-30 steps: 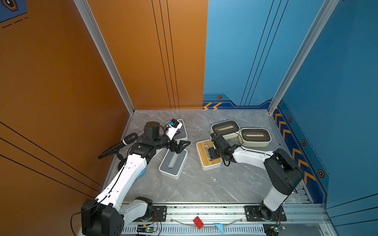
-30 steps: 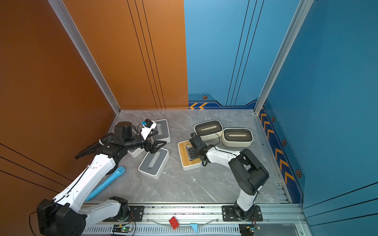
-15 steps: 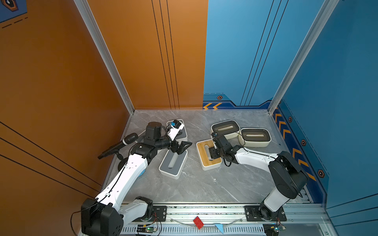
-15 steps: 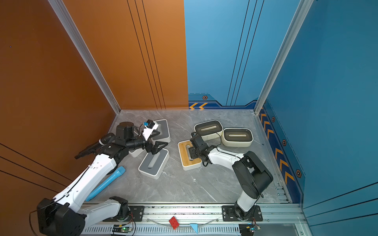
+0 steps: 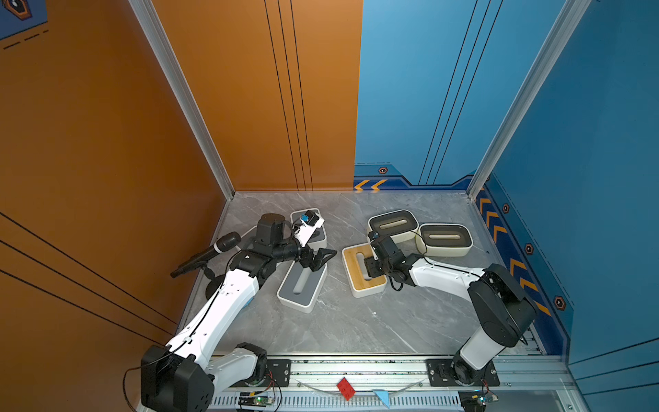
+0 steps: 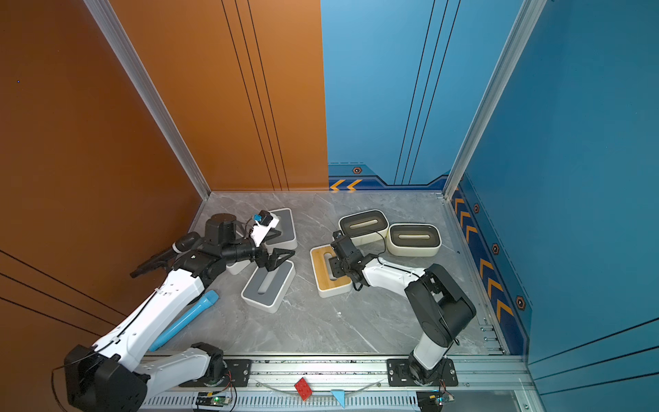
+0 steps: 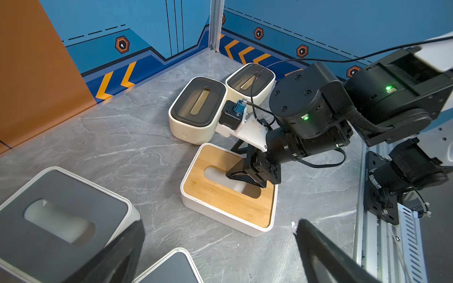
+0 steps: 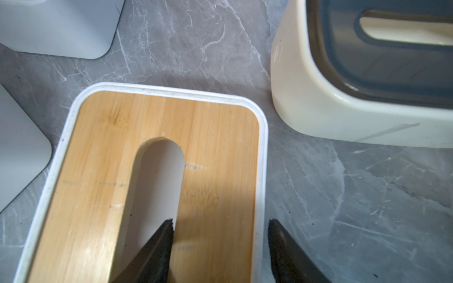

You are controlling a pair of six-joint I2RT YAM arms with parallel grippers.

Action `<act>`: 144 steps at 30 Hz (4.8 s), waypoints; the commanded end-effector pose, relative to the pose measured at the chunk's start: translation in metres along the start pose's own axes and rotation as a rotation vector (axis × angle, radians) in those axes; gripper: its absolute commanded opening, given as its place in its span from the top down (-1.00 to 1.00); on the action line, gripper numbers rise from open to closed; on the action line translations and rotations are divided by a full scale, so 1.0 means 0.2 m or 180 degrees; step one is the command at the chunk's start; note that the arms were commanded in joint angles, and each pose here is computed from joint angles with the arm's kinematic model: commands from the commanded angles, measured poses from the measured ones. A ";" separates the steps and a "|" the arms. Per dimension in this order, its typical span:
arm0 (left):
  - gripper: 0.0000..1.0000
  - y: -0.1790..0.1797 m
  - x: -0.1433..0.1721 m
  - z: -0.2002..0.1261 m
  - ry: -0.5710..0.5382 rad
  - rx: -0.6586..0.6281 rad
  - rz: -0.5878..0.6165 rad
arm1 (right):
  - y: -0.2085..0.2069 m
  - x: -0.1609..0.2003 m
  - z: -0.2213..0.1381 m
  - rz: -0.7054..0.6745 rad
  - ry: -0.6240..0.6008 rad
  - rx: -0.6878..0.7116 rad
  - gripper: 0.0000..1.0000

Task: Stack the tissue boxes
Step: Pick up the tissue box from the center of the board, then place the tissue box at the center of the board.

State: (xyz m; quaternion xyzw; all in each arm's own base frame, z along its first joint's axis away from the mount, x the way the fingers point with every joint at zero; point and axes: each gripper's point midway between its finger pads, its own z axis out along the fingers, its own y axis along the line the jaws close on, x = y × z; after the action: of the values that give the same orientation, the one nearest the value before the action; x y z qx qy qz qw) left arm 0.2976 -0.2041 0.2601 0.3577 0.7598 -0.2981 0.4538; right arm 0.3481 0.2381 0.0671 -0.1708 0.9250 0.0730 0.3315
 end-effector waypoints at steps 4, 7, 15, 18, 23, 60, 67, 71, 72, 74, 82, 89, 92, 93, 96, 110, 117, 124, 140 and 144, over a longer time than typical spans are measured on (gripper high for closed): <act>-0.95 -0.01 0.02 0.01 0.0067 -0.0012 0.0036 | 0.00 0.02 0.01 -0.0030 0.0075 0.0025 -0.12; -0.95 0.00 0.03 0.01 0.0081 -0.0016 0.0039 | 0.00 0.01 0.01 -0.0032 0.0057 0.0036 -0.10; -0.95 0.00 0.03 0.01 0.0091 -0.0032 0.0042 | 0.01 0.01 0.03 -0.0060 0.0094 0.0014 0.09; -0.95 0.00 0.02 0.00 0.0080 -0.0028 0.0049 | 0.01 0.01 0.02 -0.0078 0.0076 -0.0004 0.18; -0.95 -0.01 0.02 0.00 0.0070 -0.0027 0.0046 | 0.02 -0.02 -0.01 -0.0136 -0.0062 -0.0082 0.27; -0.95 -0.11 -0.01 -0.06 -0.0006 -0.0145 0.0445 | -0.34 -0.23 -0.54 0.0442 -0.1551 -0.0021 0.59; -0.95 -0.30 0.07 -0.12 0.0067 -0.0220 0.0526 | -0.33 -0.24 -0.59 0.0277 -0.1659 -0.0028 0.60; -0.95 -0.38 0.21 -0.21 0.0187 -0.0179 0.0324 | -0.31 -0.25 -0.60 0.0211 -0.1670 -0.0085 0.60; -0.95 -0.40 0.24 -0.24 0.0213 -0.0167 0.0244 | -0.30 -0.25 -0.60 0.0197 -0.1668 -0.0105 0.60; -0.95 -0.43 0.31 -0.28 0.0237 -0.0162 0.0102 | -0.28 -0.25 -0.60 0.0141 -0.1677 -0.0168 0.60; -0.95 -0.56 0.50 -0.37 0.0162 0.0034 -0.0062 | -0.18 -0.26 -0.59 -0.0151 -0.1704 -0.0353 0.60; -0.95 -0.53 0.54 -0.38 0.0181 -0.0066 0.0077 | -0.06 -0.28 -0.70 -0.0642 -0.1402 -0.0514 0.61; -0.95 -0.57 0.54 -0.37 0.0199 0.0091 0.0082 | -0.03 -0.24 -0.75 -0.0831 -0.1297 -0.0533 0.61; -0.95 -0.58 0.53 -0.37 0.0198 0.0136 0.0075 | -0.03 -0.22 -0.76 -0.0869 -0.1250 -0.0522 0.61; -0.95 -0.59 0.52 -0.38 0.0143 0.0148 0.0100 | -0.02 -0.20 -0.80 -0.0903 -0.1226 -0.0548 0.61; -0.95 -0.63 0.51 -0.40 0.0050 0.0208 0.0221 | 0.10 -0.08 -0.92 -0.1705 -0.0732 -0.0870 0.63; -0.95 -0.64 0.52 -0.39 0.0074 0.0220 0.0247 | 0.21 -0.03 -0.98 -0.2130 -0.0371 -0.1288 0.68; -0.95 -0.65 0.52 -0.39 0.0047 0.0260 0.0263 | 0.33 -0.03 -1.07 -0.2590 -0.0325 -0.1524 0.68; -0.95 -0.65 0.53 -0.39 0.0065 0.0276 0.0271 | 0.58 0.15 -1.05 -0.3081 -0.0346 -0.2477 0.68; -0.95 -0.65 0.53 -0.39 0.0065 0.0279 0.0273 | 0.60 0.18 -1.01 -0.3024 -0.0317 -0.2561 0.68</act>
State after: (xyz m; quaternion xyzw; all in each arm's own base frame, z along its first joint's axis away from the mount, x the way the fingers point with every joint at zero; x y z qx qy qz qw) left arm 0.1204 -0.1875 0.2159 0.4023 0.7408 -0.3090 0.4403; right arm 0.1648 0.2768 0.2008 -0.6673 0.6539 0.2319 0.2709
